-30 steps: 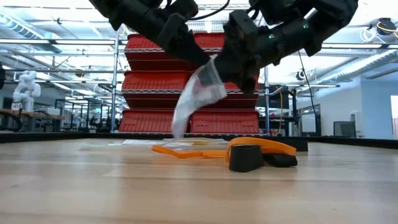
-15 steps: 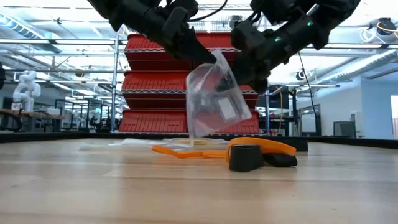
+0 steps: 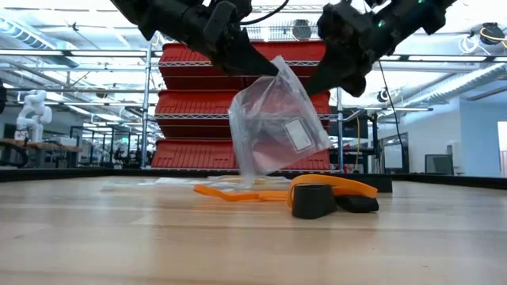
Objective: Sort rubber bands
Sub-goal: Open the zip bag
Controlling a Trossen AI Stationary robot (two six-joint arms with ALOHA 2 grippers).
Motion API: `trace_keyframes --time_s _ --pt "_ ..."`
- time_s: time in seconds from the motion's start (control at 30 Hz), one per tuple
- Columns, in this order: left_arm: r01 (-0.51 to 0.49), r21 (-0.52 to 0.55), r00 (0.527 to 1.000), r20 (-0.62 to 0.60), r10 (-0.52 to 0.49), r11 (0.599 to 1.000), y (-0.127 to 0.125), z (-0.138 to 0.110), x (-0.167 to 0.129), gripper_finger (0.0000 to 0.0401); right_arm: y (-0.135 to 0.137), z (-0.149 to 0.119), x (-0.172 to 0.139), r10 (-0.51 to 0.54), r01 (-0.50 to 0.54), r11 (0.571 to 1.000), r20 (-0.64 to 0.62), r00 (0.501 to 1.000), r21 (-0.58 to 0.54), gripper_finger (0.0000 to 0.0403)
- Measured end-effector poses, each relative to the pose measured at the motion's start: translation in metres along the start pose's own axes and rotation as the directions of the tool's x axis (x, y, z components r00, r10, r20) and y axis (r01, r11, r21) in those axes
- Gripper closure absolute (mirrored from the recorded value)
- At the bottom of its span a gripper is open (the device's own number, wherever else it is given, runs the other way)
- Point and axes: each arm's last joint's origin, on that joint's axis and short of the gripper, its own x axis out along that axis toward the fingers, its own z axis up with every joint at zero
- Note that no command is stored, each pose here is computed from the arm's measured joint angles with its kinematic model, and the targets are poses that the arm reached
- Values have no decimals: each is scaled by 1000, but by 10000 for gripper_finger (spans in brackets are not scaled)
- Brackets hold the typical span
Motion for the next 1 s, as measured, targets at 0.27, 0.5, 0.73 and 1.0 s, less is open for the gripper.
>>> trace_keyframes --time_s 0.27,0.5,0.73,1.0 --pt "-1 1 1000 7 1 1000 0 1 0 401 1 3 25 109 -106 993 52 993 -60 264" --pt "2 0 1000 0 -2 1000 1 0 0 401 -6 1 26 71 -70 995 16 997 -72 389" --pt "124 1 992 10 -124 992 2 -2 0 372 -8 10 -5 89 -86 993 29 996 -80 401" --pt "142 -76 987 80 -136 987 13 4 1 276 -8 11 -15 165 -164 983 4 986 -85 402"
